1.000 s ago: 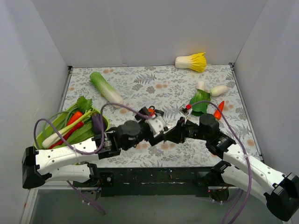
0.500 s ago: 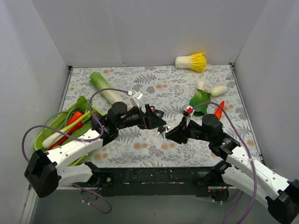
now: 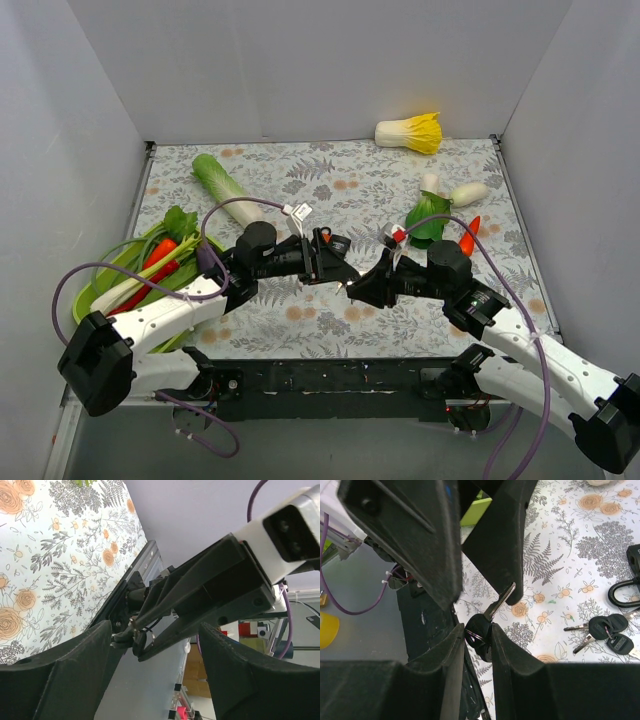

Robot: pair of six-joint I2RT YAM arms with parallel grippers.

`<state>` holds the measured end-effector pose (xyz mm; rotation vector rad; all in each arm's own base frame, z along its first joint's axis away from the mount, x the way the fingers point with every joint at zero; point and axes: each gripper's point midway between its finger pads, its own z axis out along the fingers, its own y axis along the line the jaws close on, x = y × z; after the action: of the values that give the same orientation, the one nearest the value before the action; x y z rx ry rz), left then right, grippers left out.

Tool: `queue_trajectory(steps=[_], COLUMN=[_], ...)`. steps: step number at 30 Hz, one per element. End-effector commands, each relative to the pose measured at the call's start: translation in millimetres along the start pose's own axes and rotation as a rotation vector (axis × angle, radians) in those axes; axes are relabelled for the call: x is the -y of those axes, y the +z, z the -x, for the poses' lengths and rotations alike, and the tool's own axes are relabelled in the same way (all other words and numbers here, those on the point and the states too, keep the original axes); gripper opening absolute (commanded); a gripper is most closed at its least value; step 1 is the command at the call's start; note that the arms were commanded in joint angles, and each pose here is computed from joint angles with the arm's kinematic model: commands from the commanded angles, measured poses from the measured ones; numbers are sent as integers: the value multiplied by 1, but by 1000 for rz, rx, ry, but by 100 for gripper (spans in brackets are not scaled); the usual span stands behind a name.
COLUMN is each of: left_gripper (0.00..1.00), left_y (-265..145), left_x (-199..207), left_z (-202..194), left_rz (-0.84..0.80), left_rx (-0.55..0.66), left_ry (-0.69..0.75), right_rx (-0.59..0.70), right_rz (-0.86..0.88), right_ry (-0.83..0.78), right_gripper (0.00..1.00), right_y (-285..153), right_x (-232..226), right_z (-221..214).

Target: Unlock with the key

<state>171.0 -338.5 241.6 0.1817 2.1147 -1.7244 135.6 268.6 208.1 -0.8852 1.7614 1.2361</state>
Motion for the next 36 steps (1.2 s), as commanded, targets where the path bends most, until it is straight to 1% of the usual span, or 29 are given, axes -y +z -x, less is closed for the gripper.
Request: queue_trajectory(steps=[1, 3, 5, 6, 8, 9, 11, 14, 22, 23, 24, 29, 30, 31, 36], left_gripper=[68, 70, 66, 53, 43, 35, 30, 27, 27, 22, 20, 10, 3, 0, 0], left_y=[1, 2, 3, 3, 4, 5, 5, 4, 1, 1, 0, -1, -2, -2, -4], left_x=[3, 3, 5, 6, 4, 3, 2, 2, -5, -6, -6, -7, -6, -7, -5], left_z=[2, 1, 1, 1, 1, 0, 0, -1, -7, -7, -8, -7, -6, -6, 0], left_rz=[-16, -22, -47, -54, -60, -58, -54, -48, -27, -25, -25, -17, -19, -17, -27], left_rx=[3, 1, 5, 4, 5, 5, 1, 0, -16, -17, -15, -2, 2, 7, 50], left_ry=[-4, -18, -22, -35, -41, -43, -44, -43, -48, -51, -50, -42, -36, -33, 10], right_rx=[101, 108, 110, 106, 102, 102, 102, 110, 114, 110, 110, 128, 129, 131, 141], right_rz=[61, 70, 77, 76, 77, 80, 77, 59, 34, 31, 35, 24, 22, 21, 46], right_ry=[-90, -90, -88, -84, -76, -74, -72, -72, -45, -39, -37, -20, -12, -5, 42], right_gripper=[1, 1, 1, 1, 1, 1, 1, 1, 1, 1, 1, 1, 1, 1, 1], right_y=[1, 2, 3, 5, 7, 7, 8, 7, 10, 10, 10, 11, 11, 12, 15], right_x=[-20, -21, -22, -21, -21, -21, -21, -18, -12, -11, -11, -10, -9, -8, -11], right_z=[40, 41, 41, 38, 36, 35, 35, 36, 34, 32, 31, 33, 32, 32, 29])
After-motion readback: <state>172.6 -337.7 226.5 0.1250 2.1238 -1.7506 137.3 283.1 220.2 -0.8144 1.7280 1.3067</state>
